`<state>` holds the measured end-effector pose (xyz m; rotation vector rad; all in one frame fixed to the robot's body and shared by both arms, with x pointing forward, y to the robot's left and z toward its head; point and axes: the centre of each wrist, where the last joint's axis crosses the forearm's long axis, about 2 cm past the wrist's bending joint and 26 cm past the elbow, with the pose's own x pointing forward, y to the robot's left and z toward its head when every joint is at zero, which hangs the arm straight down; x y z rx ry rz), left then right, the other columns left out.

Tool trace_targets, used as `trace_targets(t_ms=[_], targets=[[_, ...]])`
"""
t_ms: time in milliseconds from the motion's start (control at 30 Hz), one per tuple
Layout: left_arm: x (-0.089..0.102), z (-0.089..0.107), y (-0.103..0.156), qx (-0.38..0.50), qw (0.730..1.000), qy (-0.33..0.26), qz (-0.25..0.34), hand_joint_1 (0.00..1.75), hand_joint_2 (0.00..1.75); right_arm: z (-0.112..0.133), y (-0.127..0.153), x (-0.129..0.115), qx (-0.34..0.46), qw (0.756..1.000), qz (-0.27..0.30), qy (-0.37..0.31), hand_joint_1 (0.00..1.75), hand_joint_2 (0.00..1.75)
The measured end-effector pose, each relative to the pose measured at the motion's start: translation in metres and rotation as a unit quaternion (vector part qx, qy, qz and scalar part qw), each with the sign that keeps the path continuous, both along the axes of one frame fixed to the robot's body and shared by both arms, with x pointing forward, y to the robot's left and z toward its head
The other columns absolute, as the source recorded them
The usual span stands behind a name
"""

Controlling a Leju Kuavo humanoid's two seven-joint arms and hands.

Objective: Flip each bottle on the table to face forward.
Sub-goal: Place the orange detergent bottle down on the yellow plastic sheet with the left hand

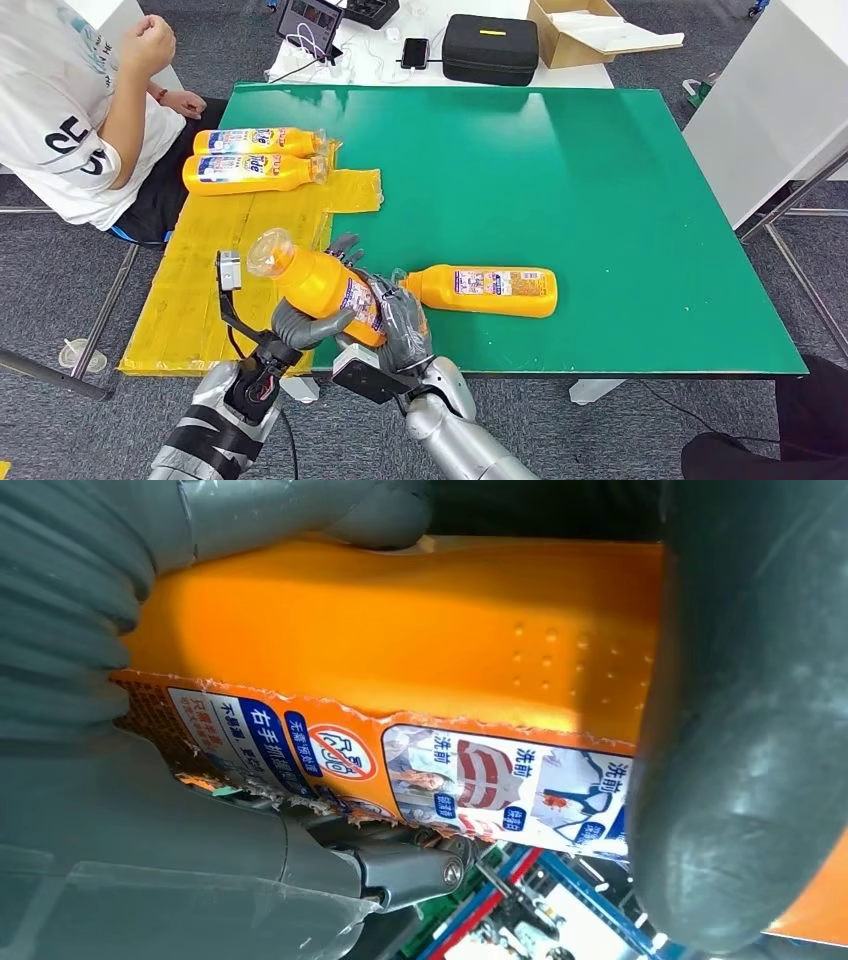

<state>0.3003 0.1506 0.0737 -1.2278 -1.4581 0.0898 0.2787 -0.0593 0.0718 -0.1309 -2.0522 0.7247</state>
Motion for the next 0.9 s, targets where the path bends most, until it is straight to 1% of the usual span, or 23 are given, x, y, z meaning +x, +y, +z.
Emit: trace_targets(t_ms=[33, 67, 167, 200, 500, 667, 700, 733, 767, 800, 833, 867, 900], targets=[[-0.001, -0.001, 0.001, -0.001, 1.000, 0.002, 0.001, 0.00, 1.75, 0.000, 0.000, 0.000, -0.001, 1.000, 0.001, 0.002, 1.75, 1.75], [-0.001, -0.001, 0.001, -0.001, 1.000, 0.003, 0.002, 0.39, 1.75, -0.001, 0.001, 0.000, -0.002, 1.000, 0.002, 0.004, 1.75, 1.75], [-0.003, -0.004, 0.001, 0.000, 1.000, 0.003, 0.006, 1.69, 1.75, -0.002, 0.002, 0.000, -0.004, 1.000, 0.002, 0.010, 1.75, 1.75], [-0.004, -0.004, 0.001, 0.001, 1.000, 0.001, 0.007, 1.75, 1.75, -0.002, 0.002, 0.000, -0.004, 1.000, 0.002, 0.012, 1.75, 1.75], [-0.004, -0.004, 0.001, 0.040, 0.999, -0.024, 0.023, 1.75, 1.75, 0.003, 0.007, 0.004, -0.006, 1.000, -0.004, 0.027, 1.75, 1.75], [-0.003, -0.003, 0.001, 0.044, 0.998, -0.024, 0.032, 1.75, 1.75, 0.006, 0.009, 0.005, -0.007, 1.000, -0.004, 0.028, 1.66, 1.75], [-0.003, -0.003, 0.001, 0.044, 0.998, -0.024, 0.033, 1.75, 1.75, 0.006, 0.009, 0.005, -0.008, 1.000, -0.004, 0.027, 1.60, 1.75], [-0.003, -0.003, 0.001, 0.043, 0.998, -0.024, 0.033, 1.75, 1.75, 0.006, 0.010, 0.006, -0.008, 1.000, -0.004, 0.027, 1.25, 1.75], [-0.003, -0.003, 0.002, 0.043, 0.998, -0.024, 0.034, 1.75, 1.75, 0.007, 0.010, 0.006, -0.008, 1.000, -0.004, 0.027, 0.83, 1.75], [-0.002, -0.003, 0.002, 0.043, 0.998, -0.024, 0.034, 1.75, 1.75, 0.007, 0.010, 0.006, -0.009, 1.000, -0.004, 0.027, 0.42, 1.31], [-0.002, -0.003, 0.002, 0.043, 0.998, -0.024, 0.034, 1.75, 1.75, 0.007, 0.010, 0.006, -0.010, 1.000, -0.004, 0.028, 0.06, 0.87], [-0.002, -0.003, 0.002, 0.043, 0.998, -0.024, 0.035, 1.75, 1.75, 0.007, 0.010, 0.006, -0.012, 1.000, -0.005, 0.029, 0.00, 0.44], [-0.002, -0.002, 0.002, 0.044, 0.998, -0.024, 0.037, 1.75, 1.75, 0.006, 0.011, 0.005, -0.014, 0.999, -0.006, 0.030, 0.00, 0.00]])
